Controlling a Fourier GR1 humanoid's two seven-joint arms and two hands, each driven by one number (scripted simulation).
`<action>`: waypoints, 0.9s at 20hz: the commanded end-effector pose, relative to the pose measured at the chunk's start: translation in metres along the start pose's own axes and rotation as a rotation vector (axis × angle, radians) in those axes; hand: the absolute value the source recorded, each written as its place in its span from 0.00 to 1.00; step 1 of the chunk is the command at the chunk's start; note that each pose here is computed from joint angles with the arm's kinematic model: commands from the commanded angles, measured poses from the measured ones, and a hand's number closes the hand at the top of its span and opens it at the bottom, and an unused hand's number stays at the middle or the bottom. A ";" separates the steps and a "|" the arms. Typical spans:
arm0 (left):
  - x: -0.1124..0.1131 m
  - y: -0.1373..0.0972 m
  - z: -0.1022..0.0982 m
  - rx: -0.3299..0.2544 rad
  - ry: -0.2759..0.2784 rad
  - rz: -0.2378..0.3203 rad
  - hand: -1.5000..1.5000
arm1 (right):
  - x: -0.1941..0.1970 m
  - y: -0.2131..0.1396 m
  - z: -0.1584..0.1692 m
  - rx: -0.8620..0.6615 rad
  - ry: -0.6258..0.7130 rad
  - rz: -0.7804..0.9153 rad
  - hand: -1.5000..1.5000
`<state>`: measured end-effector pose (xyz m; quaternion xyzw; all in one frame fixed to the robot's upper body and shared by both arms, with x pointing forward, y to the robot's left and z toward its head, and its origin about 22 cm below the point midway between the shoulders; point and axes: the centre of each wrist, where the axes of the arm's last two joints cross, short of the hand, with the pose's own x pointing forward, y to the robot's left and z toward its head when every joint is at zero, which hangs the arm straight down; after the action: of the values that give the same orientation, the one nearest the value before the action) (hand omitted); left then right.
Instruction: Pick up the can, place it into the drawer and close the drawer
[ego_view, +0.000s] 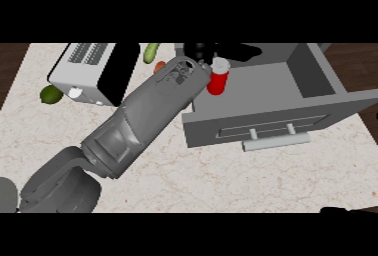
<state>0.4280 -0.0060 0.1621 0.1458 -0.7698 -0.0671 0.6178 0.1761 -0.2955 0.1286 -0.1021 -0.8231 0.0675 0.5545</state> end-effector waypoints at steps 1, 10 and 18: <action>-0.018 0.002 0.005 -0.010 0.024 0.038 0.00 | 0.010 0.001 -0.004 0.001 -0.071 0.126 0.00; 0.020 -0.005 0.004 0.017 0.023 0.145 0.00 | 0.036 0.008 -0.015 0.071 -0.143 0.351 0.00; 0.026 -0.005 0.000 0.019 -0.029 0.134 0.00 | 0.006 0.040 -0.027 0.163 -0.163 0.679 0.00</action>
<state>0.4230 -0.0182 0.1838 0.1021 -0.7843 -0.0191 0.6116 0.1981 -0.2670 0.1453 -0.2777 -0.7982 0.2724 0.4599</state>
